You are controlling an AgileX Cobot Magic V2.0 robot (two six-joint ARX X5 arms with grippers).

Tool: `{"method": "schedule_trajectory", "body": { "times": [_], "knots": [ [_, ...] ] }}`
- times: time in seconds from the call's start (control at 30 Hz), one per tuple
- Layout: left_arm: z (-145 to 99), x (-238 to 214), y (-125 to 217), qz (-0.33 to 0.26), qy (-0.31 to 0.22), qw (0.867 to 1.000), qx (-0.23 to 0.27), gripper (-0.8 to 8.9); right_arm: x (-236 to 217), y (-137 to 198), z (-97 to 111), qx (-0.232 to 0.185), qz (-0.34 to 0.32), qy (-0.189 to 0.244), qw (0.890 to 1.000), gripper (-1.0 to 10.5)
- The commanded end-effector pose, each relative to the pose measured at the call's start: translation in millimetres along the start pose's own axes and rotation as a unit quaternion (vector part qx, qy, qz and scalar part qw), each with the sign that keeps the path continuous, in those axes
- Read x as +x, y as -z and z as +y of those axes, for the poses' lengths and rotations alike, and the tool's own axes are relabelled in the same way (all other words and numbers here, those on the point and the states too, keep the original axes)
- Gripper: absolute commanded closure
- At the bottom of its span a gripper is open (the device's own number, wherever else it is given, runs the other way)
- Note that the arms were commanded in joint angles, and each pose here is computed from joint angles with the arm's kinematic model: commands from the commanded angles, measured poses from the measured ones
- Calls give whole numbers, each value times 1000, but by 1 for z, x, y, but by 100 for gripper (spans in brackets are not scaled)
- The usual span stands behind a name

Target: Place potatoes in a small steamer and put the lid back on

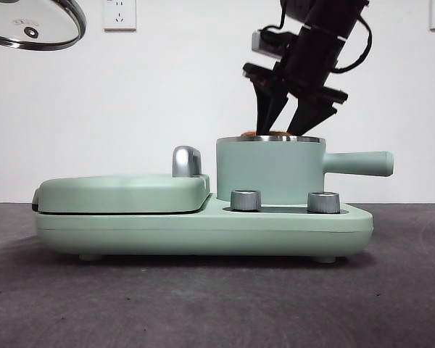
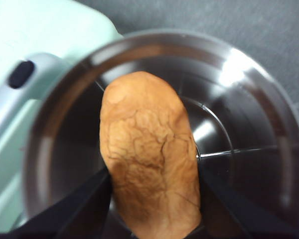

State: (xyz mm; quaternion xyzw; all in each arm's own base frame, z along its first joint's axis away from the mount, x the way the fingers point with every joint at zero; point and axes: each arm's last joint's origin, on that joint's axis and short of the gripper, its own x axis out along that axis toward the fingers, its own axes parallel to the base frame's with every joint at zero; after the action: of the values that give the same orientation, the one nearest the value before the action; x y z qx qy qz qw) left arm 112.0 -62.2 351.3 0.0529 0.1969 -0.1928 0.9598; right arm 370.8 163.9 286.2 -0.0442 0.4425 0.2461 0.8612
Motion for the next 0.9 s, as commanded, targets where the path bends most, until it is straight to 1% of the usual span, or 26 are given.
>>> {"method": "schedule_trajectory", "body": {
  "times": [0.03, 0.3, 0.4, 0.5, 0.57, 0.67, 0.73, 0.8, 0.9],
  "knots": [
    [0, -3, -7, -21, 0, 1000, -7, 798, 9, -5, 0, -17, -3, 3, 1000, 734],
    [0, -3, -7, -21, 0, 1000, -6, 798, 19, -4, -2, -30, 1, 5, 1000, 722],
    [0, -3, -7, -21, 0, 1000, -6, 798, 19, -4, -1, -30, 2, 5, 1000, 593],
    [0, -3, -6, -21, 0, 1000, -6, 798, 11, -6, 0, -31, -8, 1, 999, 588],
    [0, -3, -6, -20, 0, 1000, -6, 798, -8, -9, 4, -34, -26, 1, 999, 588],
    [0, -3, -6, -20, 0, 1000, -6, 798, -57, -12, 16, -43, -66, -3, 997, 589],
    [0, -3, -6, -20, 0, 1000, -6, 798, -89, -11, 24, -50, -102, 6, 994, 589],
    [0, -3, -6, -20, 0, 1000, -6, 798, -113, -2, 33, -57, -125, 25, 990, 589],
    [0, -3, -6, -19, 0, 1000, -6, 798, -130, 31, 43, -67, -158, 12, 985, 590]
  ]
}}
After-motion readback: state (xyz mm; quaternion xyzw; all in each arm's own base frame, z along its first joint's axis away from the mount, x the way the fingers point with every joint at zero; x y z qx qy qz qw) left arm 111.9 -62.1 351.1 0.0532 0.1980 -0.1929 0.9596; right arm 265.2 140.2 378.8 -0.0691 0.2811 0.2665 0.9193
